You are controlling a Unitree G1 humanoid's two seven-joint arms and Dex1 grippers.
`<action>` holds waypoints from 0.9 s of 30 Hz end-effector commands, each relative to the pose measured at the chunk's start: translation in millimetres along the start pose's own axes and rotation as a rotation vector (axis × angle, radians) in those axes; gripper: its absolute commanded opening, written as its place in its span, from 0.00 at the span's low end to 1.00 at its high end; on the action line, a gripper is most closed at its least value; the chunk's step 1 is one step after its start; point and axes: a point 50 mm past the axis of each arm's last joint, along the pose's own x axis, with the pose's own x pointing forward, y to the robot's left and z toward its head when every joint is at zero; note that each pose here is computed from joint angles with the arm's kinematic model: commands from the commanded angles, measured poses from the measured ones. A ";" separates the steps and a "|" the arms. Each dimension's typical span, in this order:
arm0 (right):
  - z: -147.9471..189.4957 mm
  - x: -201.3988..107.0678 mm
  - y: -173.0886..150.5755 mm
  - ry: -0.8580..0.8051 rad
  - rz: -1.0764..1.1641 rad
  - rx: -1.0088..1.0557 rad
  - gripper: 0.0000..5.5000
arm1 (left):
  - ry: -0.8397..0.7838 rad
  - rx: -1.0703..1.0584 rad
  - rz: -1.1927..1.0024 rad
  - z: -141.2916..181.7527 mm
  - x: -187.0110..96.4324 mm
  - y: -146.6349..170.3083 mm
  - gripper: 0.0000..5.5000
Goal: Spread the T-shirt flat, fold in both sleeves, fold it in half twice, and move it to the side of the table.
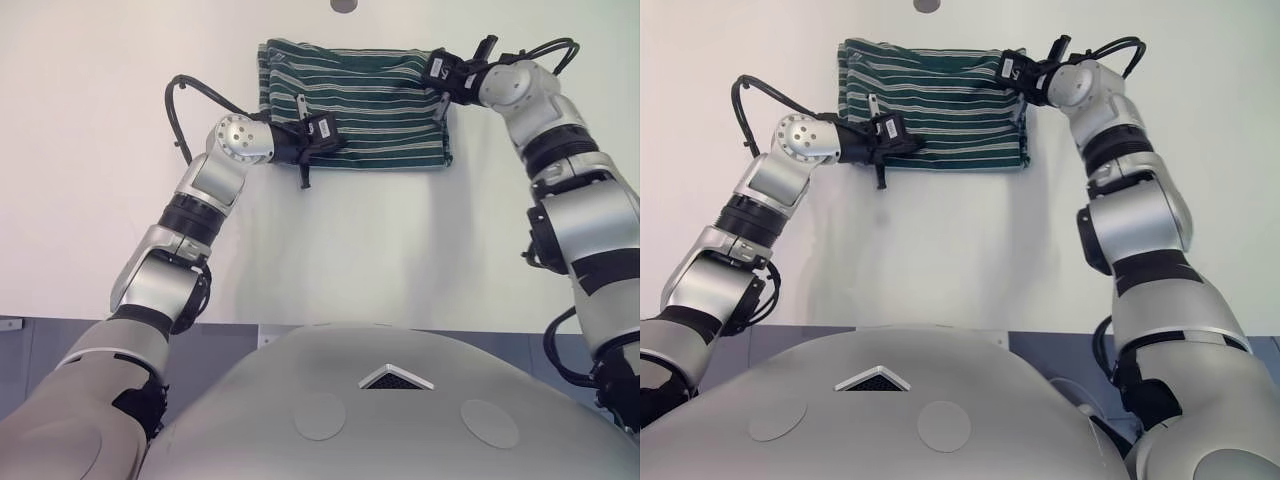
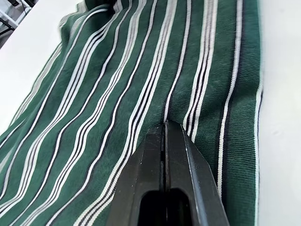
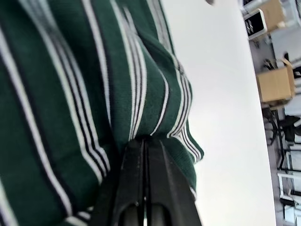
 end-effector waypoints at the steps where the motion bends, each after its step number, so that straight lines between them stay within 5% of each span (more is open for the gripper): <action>1: -6.9 -40.6 92.0 -0.156 0.614 0.013 0.00 | 0.360 0.123 0.061 -51.7 -35.0 33.3 0.00; 5: 43.7 -58.0 98.6 -0.315 0.647 -0.027 0.00 | 0.346 0.231 0.142 -30.2 -35.2 65.6 0.00; 9: 76.2 -66.4 90.3 -0.416 0.582 -0.012 0.00 | 0.288 0.289 0.109 -24.4 -26.4 62.6 0.00; 14: 71.1 -78.3 46.1 -0.480 0.135 0.041 0.11 | 0.008 0.320 0.251 -16.8 -63.9 57.5 0.04; 20: 27.7 -100.2 91.5 -0.400 0.176 -0.132 0.29 | 0.032 0.412 0.221 -47.8 -144.9 -3.4 0.20; 27: 27.9 -81.7 126.5 -0.407 0.086 -0.353 0.35 | 0.061 0.542 0.021 -51.3 -118.3 -33.1 0.28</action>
